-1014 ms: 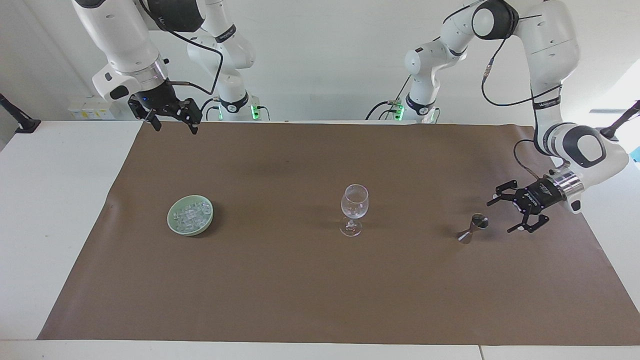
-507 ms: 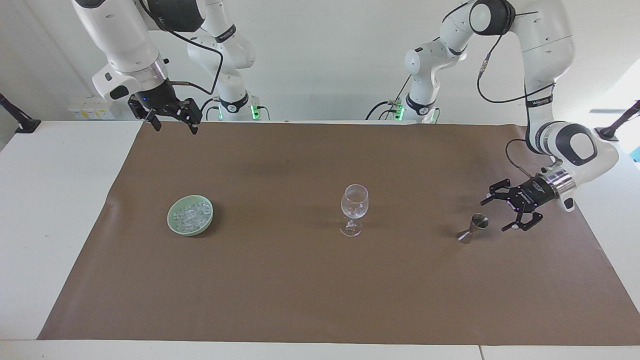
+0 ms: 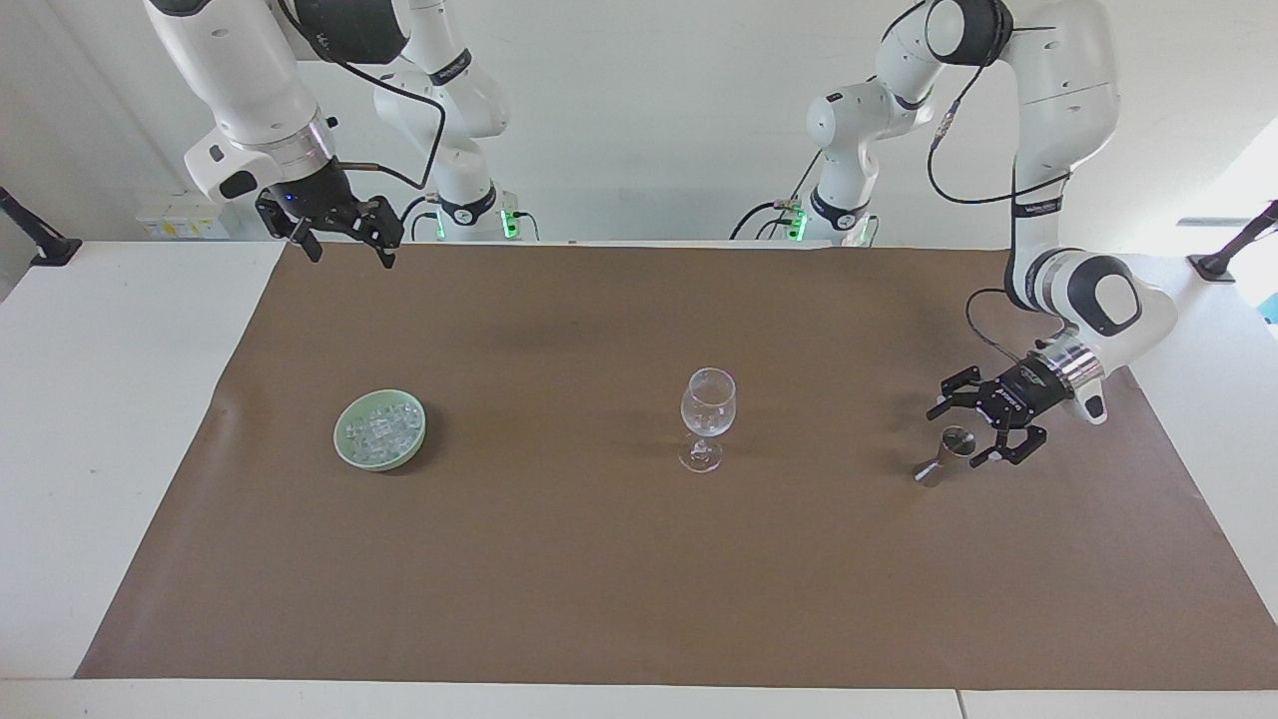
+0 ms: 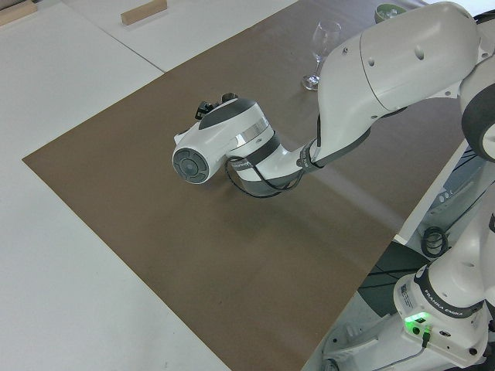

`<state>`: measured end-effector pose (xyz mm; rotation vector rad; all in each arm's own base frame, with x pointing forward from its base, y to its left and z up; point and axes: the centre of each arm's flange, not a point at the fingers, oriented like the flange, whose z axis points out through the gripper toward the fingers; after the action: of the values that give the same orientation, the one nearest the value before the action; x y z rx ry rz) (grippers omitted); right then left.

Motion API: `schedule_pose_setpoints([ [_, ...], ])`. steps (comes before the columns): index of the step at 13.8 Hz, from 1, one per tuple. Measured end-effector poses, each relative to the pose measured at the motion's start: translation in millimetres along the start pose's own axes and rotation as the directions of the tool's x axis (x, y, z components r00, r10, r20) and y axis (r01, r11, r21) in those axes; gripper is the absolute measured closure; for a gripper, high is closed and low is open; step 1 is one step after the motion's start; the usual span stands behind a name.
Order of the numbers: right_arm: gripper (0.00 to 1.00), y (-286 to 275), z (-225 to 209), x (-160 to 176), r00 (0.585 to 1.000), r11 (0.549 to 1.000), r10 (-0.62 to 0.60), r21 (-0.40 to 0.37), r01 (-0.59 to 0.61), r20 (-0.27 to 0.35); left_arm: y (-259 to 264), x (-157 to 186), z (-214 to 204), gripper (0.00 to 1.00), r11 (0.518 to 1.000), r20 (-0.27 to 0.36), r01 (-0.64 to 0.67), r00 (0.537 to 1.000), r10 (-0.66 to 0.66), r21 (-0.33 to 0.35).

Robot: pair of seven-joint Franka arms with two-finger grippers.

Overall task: Pour wine and add ice with both arms
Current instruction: 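Close the left gripper around the silver jigger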

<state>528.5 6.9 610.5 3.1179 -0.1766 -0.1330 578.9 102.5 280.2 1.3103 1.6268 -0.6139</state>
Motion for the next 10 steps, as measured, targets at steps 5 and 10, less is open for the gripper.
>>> schedule_pose_setpoints([
  [5,0.0,0,0,0,1.0,1.0,0.0,0.0,0.0,0.0,-4,22,11,0.0,0.999,0.018,0.048,0.999,-0.048,-0.005],
  [10,0.0,0,0,0,1.0,1.0,0.0,0.0,0.0,0.0,4,43,27,0.0,0.998,0.033,0.067,0.997,-0.067,-0.005],
])
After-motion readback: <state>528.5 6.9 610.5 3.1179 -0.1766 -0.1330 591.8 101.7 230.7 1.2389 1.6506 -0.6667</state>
